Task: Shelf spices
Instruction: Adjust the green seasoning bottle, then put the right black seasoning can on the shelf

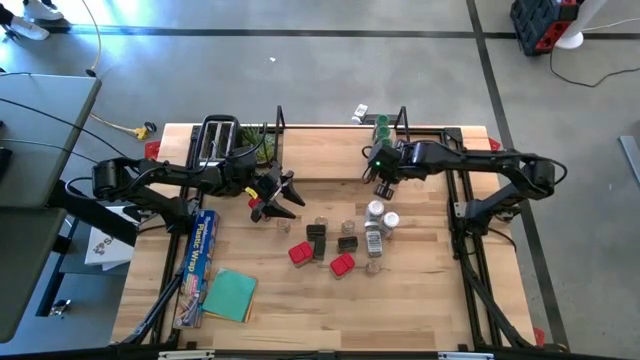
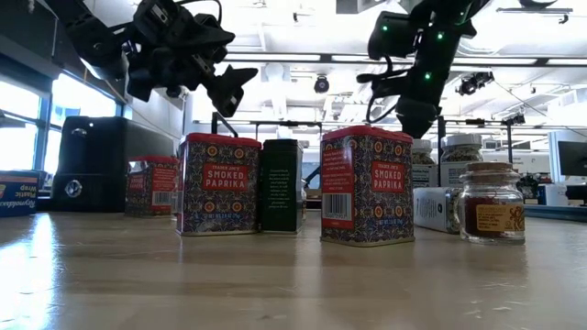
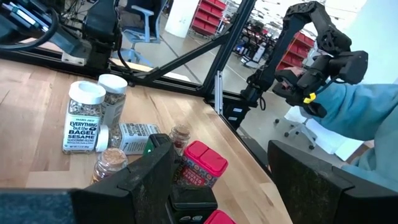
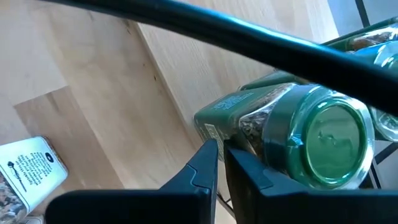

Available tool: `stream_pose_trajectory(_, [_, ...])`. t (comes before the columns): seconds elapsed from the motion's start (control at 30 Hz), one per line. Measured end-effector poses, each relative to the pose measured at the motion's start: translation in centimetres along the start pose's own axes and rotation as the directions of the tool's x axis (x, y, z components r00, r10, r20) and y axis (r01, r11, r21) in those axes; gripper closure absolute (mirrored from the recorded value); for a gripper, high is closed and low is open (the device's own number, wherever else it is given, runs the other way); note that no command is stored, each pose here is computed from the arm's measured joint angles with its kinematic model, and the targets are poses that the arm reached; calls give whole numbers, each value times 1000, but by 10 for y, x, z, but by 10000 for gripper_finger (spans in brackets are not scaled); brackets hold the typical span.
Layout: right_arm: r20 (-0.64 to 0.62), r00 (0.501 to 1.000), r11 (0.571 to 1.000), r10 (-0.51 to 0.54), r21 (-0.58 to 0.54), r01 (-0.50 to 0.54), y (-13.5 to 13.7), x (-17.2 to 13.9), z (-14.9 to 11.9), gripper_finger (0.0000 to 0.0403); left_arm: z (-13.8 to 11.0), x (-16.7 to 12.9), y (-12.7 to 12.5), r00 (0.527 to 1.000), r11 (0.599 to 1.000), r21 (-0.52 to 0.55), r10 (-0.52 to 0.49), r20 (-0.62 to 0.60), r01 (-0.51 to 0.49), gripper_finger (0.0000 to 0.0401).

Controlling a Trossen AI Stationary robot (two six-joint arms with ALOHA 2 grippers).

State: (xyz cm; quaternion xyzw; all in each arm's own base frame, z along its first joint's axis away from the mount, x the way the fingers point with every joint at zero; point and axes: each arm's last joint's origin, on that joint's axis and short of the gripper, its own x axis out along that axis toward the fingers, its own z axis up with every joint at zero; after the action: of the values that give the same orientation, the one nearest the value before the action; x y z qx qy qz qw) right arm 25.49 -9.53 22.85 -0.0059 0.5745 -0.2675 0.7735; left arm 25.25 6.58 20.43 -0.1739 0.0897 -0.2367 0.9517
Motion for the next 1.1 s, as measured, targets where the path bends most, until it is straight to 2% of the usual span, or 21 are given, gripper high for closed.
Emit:
stream_pose_trajectory(0.37, [20, 1000, 1000, 16, -4, -16, 5, -5, 0, 380, 0, 0, 0, 1000, 1000, 0, 0, 0, 0, 146])
stream_pose_trajectory(0.6, [173, 983, 997, 66, 27, -72, 20, -42, -4, 380, 0, 0, 0, 1000, 1000, -22, 1, 1, -1, 146])
stream_pose_trajectory(0.73, [325, 936, 991, 134, -18, -136, 42, -63, 0, 380, 0, 0, -2, 1000, 999, -49, -3, 0, 3, 146])
stream_pose_trajectory(0.87, [476, 850, 974, 226, -113, -196, 73, -80, 8, 380, 4, 1, -12, 1000, 1000, -11, 4, 1, -4, 146])
stream_pose_trajectory(0.97, [542, 791, 959, 284, -169, -228, 95, -87, 12, 380, 7, -3, -24, 998, 998, 22, 57, -11, -57, 146])
stream_pose_trajectory(1.1, [580, 745, 944, 329, -206, -256, 116, -87, 16, 380, 8, -14, -41, 982, 984, 45, 177, -61, -175, 146])
